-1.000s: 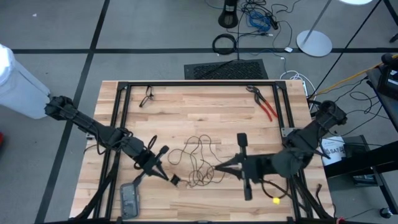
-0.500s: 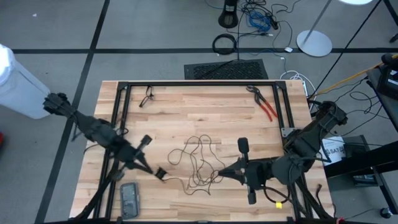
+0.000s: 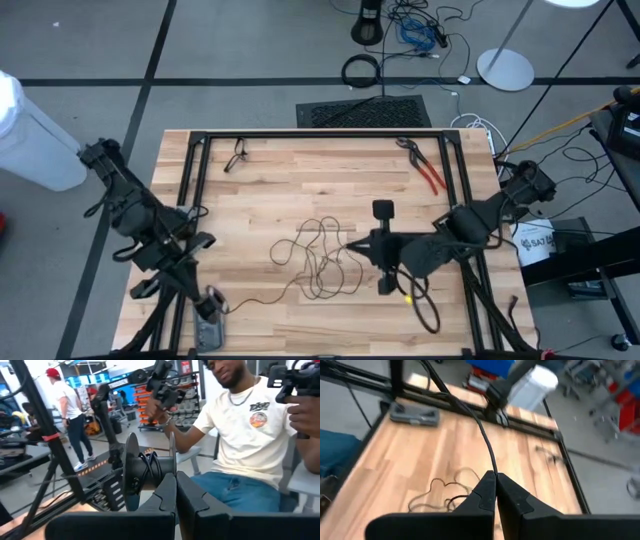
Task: Coil cords
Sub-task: Uncoil the black cable wire from the spool
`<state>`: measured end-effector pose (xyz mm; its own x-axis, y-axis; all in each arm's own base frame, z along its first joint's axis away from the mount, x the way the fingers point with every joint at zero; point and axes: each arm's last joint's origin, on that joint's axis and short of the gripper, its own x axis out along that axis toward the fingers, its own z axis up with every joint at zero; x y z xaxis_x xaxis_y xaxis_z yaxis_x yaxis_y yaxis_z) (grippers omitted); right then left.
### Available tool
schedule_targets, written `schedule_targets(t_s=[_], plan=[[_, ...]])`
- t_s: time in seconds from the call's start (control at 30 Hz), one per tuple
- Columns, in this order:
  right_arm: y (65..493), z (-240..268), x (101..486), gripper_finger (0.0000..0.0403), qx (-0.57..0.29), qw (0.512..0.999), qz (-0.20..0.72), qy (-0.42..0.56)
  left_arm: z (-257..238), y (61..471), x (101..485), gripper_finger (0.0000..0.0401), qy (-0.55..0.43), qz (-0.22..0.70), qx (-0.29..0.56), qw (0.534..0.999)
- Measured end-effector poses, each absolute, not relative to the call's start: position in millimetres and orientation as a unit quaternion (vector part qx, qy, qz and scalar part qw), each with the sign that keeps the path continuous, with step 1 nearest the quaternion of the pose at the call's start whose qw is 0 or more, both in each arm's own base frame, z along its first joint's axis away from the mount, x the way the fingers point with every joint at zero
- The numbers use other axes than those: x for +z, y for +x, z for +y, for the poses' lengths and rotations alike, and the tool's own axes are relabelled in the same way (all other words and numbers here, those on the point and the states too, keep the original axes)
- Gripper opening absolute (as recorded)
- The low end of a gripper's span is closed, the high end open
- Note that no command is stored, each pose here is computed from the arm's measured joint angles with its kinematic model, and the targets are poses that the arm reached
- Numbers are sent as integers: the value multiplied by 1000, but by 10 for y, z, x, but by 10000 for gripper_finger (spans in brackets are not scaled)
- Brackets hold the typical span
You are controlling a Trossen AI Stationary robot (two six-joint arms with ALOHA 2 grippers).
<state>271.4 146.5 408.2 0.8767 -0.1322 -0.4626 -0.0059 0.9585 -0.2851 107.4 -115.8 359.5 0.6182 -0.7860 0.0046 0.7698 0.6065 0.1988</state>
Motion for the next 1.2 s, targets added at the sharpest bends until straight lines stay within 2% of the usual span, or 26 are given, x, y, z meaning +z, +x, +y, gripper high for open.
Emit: schedule_targets(t_s=[0.3, 0.47, 0.67, 0.73, 1.0, 1.2], plan=[[2778, 1317, 3869, 14, -85, 935, 326, -107, -1172, 1061, 3587, 0, 101, -43, -405, 908], [2888, 1281, 3774, 42, -111, 927, 338, -121, -1168, 1067, 3584, 0, 103, -41, -395, 912], [3070, 1232, 3742, 98, -149, 931, 307, -128, -1167, 1067, 3581, 0, 102, -39, -395, 912], [3180, 1262, 3742, 117, -130, 941, 286, -129, -1167, 1067, 3580, 0, 103, -38, -395, 912], [3788, 1514, 3591, 167, 82, 966, 155, -190, -1163, 1071, 3581, 0, 106, -39, -385, 916], [4221, 1486, 3279, 183, 122, 968, 92, -200, -1163, 1071, 3586, 0, 109, -43, -385, 916]])
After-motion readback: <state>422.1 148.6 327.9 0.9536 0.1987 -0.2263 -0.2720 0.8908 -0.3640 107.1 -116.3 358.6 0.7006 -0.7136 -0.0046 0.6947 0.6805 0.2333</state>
